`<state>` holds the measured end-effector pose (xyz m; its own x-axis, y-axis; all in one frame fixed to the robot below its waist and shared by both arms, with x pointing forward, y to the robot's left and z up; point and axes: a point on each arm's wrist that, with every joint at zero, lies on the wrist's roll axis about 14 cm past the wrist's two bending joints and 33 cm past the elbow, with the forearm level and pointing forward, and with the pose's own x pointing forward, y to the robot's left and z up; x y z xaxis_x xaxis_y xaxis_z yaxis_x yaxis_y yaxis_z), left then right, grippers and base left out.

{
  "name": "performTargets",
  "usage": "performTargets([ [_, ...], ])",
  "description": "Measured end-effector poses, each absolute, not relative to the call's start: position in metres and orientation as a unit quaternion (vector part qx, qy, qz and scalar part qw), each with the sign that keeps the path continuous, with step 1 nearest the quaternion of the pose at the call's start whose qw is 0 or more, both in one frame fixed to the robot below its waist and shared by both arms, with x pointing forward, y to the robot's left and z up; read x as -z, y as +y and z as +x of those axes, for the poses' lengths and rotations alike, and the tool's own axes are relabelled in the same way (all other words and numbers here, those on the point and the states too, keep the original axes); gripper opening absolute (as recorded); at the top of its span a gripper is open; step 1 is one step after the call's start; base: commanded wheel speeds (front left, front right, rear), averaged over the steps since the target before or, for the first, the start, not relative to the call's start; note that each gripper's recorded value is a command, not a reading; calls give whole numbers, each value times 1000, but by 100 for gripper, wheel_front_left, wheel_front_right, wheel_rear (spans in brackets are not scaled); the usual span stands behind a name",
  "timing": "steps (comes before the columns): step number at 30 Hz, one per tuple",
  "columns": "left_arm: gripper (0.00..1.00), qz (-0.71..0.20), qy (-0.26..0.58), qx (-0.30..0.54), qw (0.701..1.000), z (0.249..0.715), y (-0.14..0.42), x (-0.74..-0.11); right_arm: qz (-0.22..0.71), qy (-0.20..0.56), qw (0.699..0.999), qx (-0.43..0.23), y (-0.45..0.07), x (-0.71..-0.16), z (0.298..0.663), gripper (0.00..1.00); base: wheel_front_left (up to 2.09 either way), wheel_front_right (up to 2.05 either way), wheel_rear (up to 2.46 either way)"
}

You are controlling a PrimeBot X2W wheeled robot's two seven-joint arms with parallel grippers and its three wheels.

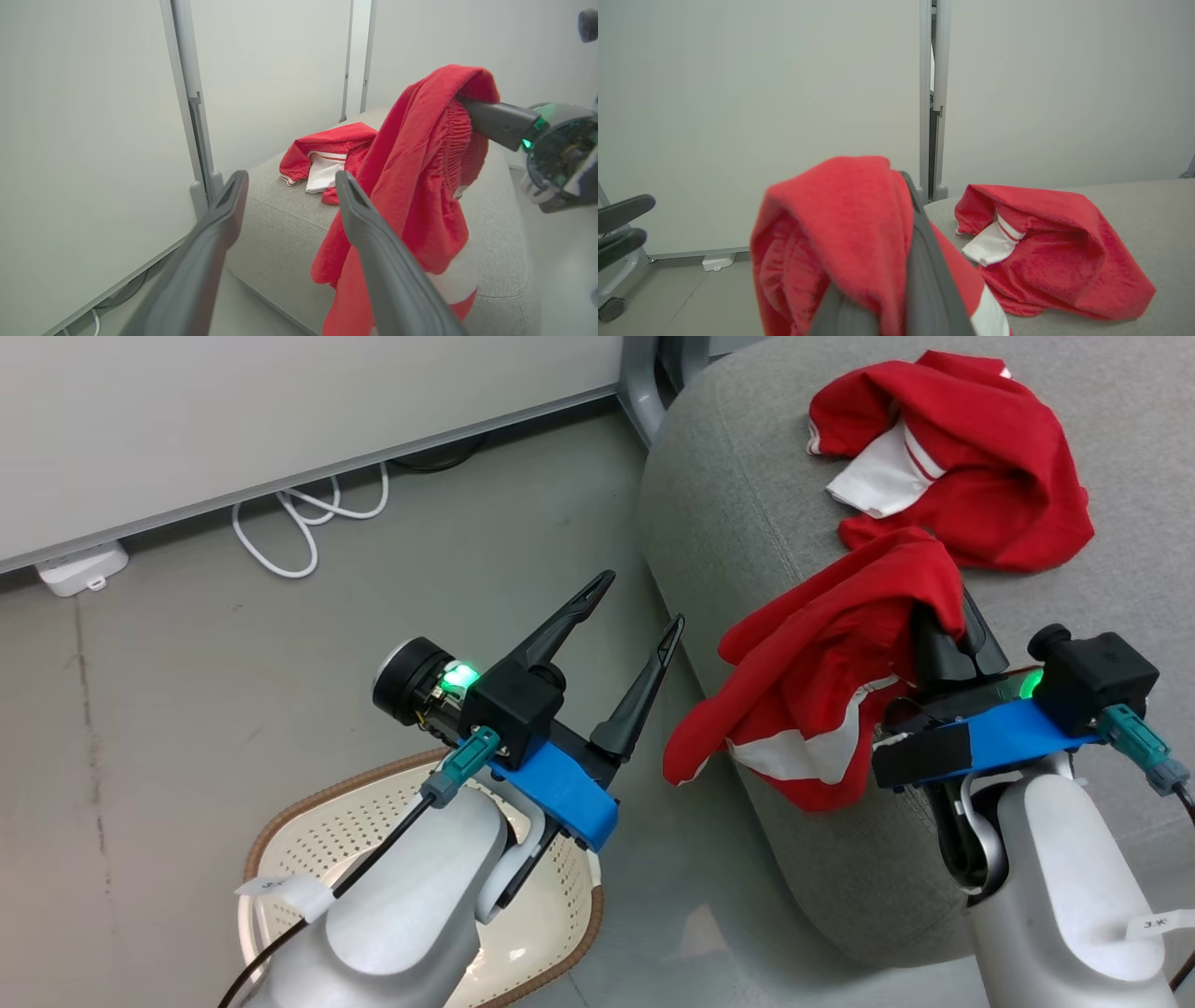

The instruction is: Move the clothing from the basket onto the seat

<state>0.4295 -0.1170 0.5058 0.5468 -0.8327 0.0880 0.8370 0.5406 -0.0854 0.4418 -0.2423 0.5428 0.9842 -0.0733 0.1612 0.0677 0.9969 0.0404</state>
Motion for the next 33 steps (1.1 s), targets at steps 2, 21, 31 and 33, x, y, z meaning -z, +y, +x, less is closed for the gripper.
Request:
performTargets([
  [2,100,-61,-18,485,872,427,-125,-505,15,-82,995,48,-251,-543,436,0,0,0,0],
  [21,100,-73,-15,518,852,430,-154,-498,3,-80,991,107,-290,-538,421,0,0,0,0],
  [31,100,-79,-10,505,859,455,-150,-480,-59,-208,969,124,-328,-633,474,0,0,0,0],
  [33,100,-81,-8,505,860,460,-150,-474,-76,-235,960,133,-339,-655,484,0,0,0,0],
])
